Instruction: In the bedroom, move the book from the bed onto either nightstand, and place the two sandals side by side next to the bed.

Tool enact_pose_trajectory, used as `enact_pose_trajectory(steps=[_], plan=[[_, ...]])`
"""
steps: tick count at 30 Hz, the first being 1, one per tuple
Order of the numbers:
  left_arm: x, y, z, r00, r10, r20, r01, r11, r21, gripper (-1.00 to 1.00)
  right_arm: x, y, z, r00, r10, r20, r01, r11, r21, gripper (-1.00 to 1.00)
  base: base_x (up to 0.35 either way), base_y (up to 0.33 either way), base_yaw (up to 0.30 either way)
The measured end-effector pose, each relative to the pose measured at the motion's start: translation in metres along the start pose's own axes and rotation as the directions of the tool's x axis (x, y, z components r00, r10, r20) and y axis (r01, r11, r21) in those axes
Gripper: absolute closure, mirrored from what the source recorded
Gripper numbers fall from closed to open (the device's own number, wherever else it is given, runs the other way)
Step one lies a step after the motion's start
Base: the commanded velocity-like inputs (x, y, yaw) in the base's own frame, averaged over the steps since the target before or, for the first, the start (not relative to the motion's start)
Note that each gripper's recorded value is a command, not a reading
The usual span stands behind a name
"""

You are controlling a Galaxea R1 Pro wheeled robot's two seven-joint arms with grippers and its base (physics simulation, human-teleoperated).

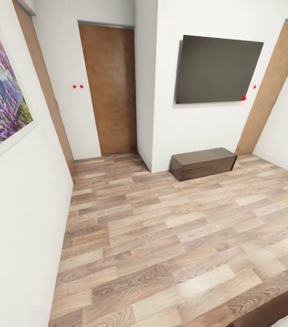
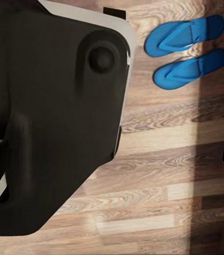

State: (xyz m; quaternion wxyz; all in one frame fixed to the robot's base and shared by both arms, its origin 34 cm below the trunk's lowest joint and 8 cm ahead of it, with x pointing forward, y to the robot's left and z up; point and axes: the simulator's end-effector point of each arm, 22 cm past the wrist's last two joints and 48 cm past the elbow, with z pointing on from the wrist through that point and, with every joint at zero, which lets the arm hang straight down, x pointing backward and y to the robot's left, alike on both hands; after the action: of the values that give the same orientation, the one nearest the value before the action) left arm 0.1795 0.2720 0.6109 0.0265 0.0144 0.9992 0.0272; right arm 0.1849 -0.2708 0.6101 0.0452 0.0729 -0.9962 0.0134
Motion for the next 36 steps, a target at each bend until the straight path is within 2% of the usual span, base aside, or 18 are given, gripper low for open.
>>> enact_pose_trajectory(steps=[36], plan=[[0.0071, -0.0027, 0.0008, 1.000, 0.007, -0.018, -0.007, 1.000, 0.005, -1.00, 0.0082, -0.0018, 0.0021, 1.000, 0.000, -0.020, 0.000, 1.000, 0.001, -1.00, 0.002, 0.000, 0.236]])
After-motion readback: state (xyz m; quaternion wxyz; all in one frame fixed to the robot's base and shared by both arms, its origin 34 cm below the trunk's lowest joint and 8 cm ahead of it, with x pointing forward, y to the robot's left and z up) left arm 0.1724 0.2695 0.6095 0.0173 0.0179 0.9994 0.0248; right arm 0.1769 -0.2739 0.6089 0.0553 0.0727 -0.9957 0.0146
